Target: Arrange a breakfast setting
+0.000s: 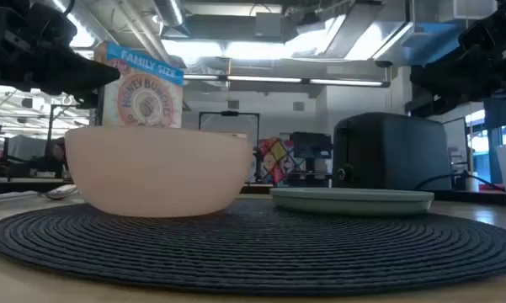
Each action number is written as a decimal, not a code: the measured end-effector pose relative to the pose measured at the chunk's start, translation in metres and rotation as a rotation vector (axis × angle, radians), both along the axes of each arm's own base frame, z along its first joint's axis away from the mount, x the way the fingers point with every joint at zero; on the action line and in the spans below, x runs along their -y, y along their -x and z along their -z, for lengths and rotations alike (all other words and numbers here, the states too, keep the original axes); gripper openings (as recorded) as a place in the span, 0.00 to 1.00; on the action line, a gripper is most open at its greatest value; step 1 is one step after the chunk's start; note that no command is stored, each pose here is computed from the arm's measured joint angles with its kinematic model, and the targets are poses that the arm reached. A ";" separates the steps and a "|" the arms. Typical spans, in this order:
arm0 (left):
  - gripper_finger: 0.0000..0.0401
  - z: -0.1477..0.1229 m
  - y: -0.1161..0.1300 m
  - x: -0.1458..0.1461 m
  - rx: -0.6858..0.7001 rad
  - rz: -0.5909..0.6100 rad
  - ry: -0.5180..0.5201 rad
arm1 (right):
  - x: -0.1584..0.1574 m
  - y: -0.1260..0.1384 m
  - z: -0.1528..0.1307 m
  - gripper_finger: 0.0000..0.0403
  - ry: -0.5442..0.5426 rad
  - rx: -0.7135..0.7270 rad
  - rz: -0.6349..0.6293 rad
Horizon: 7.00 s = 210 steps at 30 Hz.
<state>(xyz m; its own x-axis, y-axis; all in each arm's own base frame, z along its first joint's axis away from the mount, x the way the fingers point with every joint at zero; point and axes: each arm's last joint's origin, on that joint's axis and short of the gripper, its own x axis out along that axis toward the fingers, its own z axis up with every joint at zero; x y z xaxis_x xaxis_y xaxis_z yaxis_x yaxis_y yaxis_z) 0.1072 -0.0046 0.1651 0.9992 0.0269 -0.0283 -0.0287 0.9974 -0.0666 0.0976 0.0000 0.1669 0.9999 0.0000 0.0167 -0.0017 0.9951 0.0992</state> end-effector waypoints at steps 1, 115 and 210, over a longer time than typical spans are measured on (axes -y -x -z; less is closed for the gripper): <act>0.00 0.000 0.000 0.000 0.000 0.000 0.000 | 0.000 0.000 0.000 0.00 0.000 -0.001 0.000; 0.42 -0.106 0.032 -0.014 -0.551 -0.676 0.426 | 0.011 -0.003 -0.017 0.54 -0.010 0.158 0.377; 0.90 -0.020 0.001 -0.093 -0.484 -1.224 0.157 | 0.011 -0.005 -0.006 0.86 0.064 0.028 0.384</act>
